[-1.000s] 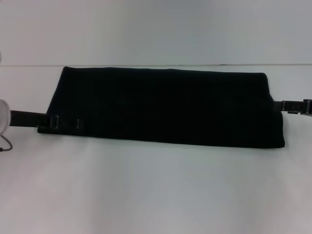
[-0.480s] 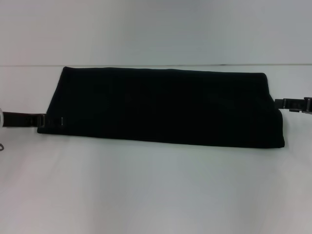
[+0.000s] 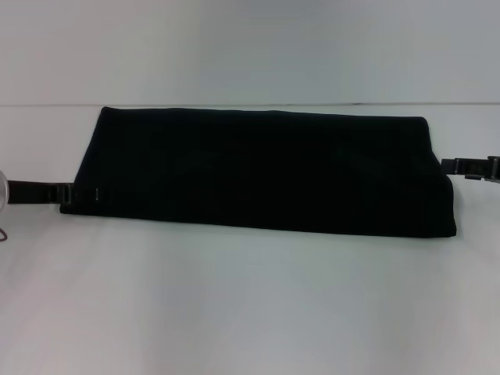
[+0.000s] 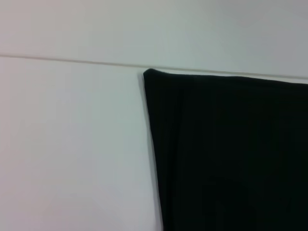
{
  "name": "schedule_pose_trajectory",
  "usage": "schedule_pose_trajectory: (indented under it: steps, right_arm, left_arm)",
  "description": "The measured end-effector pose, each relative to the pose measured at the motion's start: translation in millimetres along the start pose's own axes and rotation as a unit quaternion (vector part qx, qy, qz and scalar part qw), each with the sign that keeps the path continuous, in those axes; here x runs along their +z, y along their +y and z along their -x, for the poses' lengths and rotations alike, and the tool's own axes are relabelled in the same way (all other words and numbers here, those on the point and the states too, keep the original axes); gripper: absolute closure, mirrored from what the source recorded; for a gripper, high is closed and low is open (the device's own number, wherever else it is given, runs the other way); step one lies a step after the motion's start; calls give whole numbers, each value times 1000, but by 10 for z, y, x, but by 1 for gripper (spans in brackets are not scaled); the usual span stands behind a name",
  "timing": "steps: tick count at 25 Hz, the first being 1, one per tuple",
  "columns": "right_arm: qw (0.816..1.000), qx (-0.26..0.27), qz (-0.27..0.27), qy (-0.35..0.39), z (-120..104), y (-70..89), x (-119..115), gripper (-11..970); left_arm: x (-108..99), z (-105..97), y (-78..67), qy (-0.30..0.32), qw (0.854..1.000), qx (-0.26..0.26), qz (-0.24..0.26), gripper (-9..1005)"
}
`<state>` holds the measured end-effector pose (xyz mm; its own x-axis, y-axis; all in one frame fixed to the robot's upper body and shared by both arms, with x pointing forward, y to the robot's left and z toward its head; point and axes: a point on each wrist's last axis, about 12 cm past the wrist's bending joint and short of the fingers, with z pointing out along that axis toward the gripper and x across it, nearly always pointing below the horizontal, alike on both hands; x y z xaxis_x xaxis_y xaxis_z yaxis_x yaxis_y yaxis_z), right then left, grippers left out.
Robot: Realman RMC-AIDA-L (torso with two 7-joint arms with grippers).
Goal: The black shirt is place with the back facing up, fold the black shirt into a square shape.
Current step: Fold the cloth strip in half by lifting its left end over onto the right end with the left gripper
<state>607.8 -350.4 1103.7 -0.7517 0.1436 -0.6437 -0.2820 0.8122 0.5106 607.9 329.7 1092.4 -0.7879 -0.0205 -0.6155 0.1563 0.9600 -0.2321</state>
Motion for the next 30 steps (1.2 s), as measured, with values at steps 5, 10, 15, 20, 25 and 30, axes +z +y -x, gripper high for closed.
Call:
schedule_pose_trajectory:
  steps: [5, 10, 15, 20, 25, 30]
  right_arm:
    - [1000, 1, -3, 0, -14, -9, 3, 249]
    - [1000, 1, -4, 1, -18, -9, 6, 249]
    - [1000, 0, -4, 2, -19, -8, 7, 250]
    - [1000, 1, -5, 3, -29, -14, 4, 342]
    - [1000, 0, -11, 19, -68, -28, 7, 342]
    - [999, 1, -21, 42, -111, -45, 10, 343]
  left_arm:
    - [8, -12, -7, 5, 1000, 5, -2, 212]
    - [15, -17, -18, 9, 1000, 15, -2, 229]
    - [16, -26, 14, 10, 1000, 19, 10, 294]
    - [11, -51, 43, 10, 1000, 17, 15, 392]
    - [9, -61, 65, 12, 999, 21, 23, 546]
    - [12, -50, 60, 12, 999, 24, 25, 768]
